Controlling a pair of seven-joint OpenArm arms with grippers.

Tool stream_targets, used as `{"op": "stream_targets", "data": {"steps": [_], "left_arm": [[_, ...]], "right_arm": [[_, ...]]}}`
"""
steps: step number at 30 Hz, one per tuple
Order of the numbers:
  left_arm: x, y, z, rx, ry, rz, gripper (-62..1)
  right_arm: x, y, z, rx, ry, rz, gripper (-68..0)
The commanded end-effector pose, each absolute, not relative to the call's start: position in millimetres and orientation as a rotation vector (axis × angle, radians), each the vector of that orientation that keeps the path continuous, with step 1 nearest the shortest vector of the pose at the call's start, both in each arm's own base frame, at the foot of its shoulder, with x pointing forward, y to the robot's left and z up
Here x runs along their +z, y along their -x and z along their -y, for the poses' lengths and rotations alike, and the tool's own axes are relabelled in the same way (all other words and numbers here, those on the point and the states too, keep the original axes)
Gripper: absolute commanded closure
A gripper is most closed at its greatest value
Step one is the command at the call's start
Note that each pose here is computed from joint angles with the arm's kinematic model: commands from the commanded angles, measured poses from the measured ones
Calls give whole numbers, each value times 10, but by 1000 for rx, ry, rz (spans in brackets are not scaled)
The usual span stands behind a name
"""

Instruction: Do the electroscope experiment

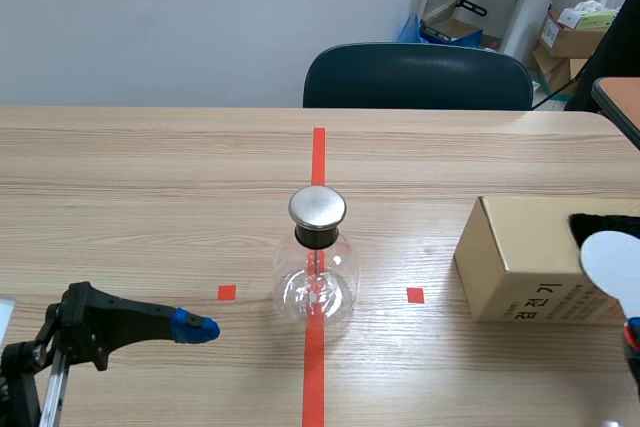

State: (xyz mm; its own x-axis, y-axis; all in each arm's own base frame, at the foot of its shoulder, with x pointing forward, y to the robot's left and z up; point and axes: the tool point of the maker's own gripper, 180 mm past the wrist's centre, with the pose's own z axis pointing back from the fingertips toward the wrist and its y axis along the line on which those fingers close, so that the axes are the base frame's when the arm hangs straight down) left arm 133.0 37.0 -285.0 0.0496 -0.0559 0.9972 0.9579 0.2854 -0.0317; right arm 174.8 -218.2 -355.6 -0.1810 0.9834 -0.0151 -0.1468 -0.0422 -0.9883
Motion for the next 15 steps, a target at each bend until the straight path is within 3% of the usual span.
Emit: {"op": "stream_targets", "data": {"steps": [1, 7, 15], "left_arm": [[-2765, -1288, -315, -978, 1011, 1271, -497], [-2773, -1287, -316, -980, 1008, 1267, -497], [-2771, -1290, -317, -980, 1008, 1269, -497]], "right_arm": [[-3456, -1766, 2292, 1412, 1111, 1202, -6], [-3422, -1780, 2727, 1239, 1243, 1029, -6], [-3461, -1759, 2198, 1459, 1081, 1239, -6]]}}
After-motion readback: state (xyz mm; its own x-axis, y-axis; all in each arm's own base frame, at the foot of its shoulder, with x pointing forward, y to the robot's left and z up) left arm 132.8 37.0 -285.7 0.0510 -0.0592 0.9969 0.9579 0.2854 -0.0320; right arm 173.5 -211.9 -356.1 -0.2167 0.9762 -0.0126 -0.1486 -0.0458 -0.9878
